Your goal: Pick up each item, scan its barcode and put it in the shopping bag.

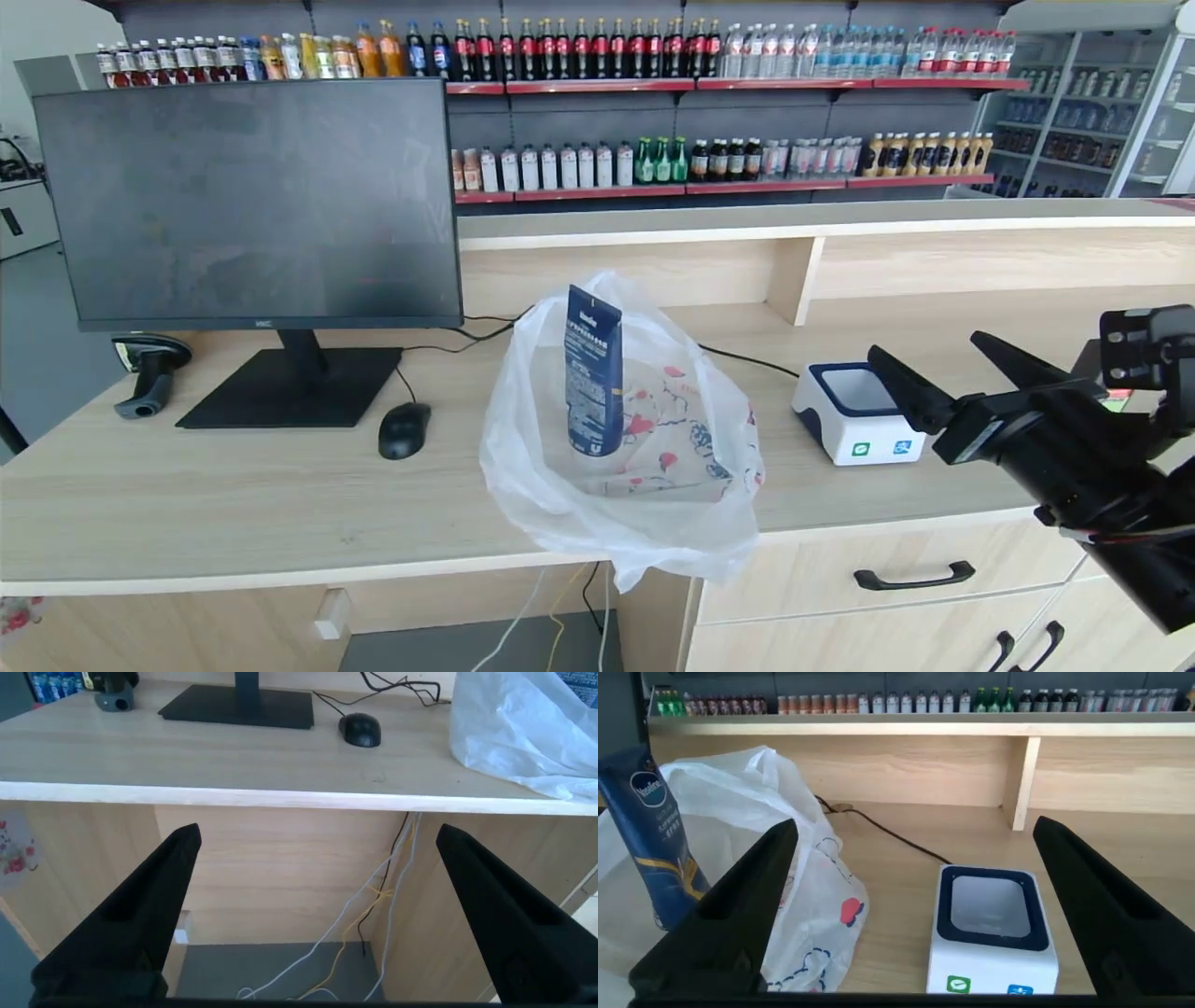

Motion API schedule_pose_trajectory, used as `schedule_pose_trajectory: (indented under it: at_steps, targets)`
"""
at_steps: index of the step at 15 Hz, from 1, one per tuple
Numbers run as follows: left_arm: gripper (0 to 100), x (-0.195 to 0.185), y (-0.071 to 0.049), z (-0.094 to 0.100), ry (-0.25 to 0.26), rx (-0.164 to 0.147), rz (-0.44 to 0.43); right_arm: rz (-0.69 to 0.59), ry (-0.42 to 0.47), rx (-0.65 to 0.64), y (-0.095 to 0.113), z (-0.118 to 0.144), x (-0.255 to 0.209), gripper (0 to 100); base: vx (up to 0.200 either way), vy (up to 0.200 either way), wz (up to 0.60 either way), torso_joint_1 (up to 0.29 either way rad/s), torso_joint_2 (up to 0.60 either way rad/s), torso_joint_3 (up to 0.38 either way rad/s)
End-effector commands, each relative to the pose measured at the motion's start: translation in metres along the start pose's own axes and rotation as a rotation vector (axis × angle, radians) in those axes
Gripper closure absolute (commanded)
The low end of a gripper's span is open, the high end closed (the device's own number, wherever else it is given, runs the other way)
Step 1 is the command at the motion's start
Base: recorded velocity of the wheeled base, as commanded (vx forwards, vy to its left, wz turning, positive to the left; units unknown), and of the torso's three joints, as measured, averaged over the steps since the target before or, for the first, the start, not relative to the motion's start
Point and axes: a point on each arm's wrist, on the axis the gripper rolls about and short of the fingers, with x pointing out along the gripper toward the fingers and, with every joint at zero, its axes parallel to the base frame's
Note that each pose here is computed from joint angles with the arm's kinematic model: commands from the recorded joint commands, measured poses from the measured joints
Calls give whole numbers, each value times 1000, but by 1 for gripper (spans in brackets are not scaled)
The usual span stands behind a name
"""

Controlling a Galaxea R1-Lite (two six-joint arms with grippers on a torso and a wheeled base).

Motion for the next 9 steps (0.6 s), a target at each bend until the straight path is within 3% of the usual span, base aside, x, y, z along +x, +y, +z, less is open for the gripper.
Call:
schedule_pose_trajectory:
  at_steps: [1,9]
  targets:
    - [0,0,0,0,-1,-1,-2,0,-4,0,0,1,-1,0,0,-200,0,2,2,12]
    - [0,0,0,0,0,-1,0,0,-14,1,0,3,-3,0,0,-200,0,6,1,1]
